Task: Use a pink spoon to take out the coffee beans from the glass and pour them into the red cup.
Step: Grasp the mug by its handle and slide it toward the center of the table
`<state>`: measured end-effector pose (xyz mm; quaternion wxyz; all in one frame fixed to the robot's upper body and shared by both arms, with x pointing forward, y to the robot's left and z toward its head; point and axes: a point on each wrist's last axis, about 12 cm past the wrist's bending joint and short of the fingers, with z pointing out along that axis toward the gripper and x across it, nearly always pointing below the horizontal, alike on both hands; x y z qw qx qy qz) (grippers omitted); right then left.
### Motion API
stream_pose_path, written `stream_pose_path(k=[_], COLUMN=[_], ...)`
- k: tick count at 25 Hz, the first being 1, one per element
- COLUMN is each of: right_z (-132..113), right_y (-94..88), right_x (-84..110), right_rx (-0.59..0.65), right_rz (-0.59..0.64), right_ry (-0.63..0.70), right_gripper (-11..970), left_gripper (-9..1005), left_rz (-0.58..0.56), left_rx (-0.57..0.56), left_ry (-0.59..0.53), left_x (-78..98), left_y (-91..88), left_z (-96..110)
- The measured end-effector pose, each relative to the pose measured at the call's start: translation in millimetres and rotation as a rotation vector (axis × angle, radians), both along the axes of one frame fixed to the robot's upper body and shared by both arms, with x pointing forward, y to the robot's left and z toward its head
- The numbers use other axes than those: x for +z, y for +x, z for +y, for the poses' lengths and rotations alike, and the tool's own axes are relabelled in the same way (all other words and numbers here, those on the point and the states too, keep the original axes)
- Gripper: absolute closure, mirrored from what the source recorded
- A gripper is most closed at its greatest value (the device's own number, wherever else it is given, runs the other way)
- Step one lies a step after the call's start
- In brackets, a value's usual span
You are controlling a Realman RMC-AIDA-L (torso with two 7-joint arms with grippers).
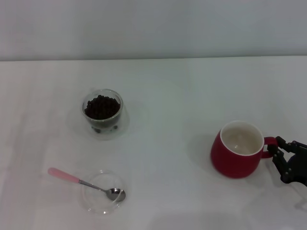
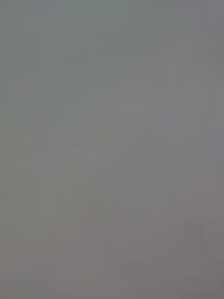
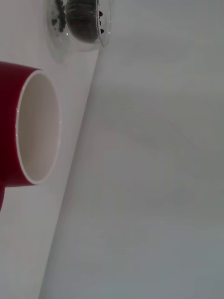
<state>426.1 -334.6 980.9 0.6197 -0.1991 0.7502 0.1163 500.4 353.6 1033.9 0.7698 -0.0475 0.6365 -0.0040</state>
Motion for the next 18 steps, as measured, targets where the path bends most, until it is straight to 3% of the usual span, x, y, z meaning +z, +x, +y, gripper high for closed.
stream_pose_path(k=[2, 18], right_z=[1.6, 27.2], right_y=[0.2, -3.4], right_x=[0.4, 5.1], right_rx=[0.012, 0.137], right_rz=[-0.003, -0.035], right_ry=[0.002, 0.084], right_gripper=[776, 776], left_gripper=[330, 330], left_rz=[0.0, 0.0], left_rx=[0.001, -0.007], left_ry=[0.0, -0.001], left_x=[0.0, 0.2], left_y=[0.0, 1.1], left_z=[0.1, -1.4])
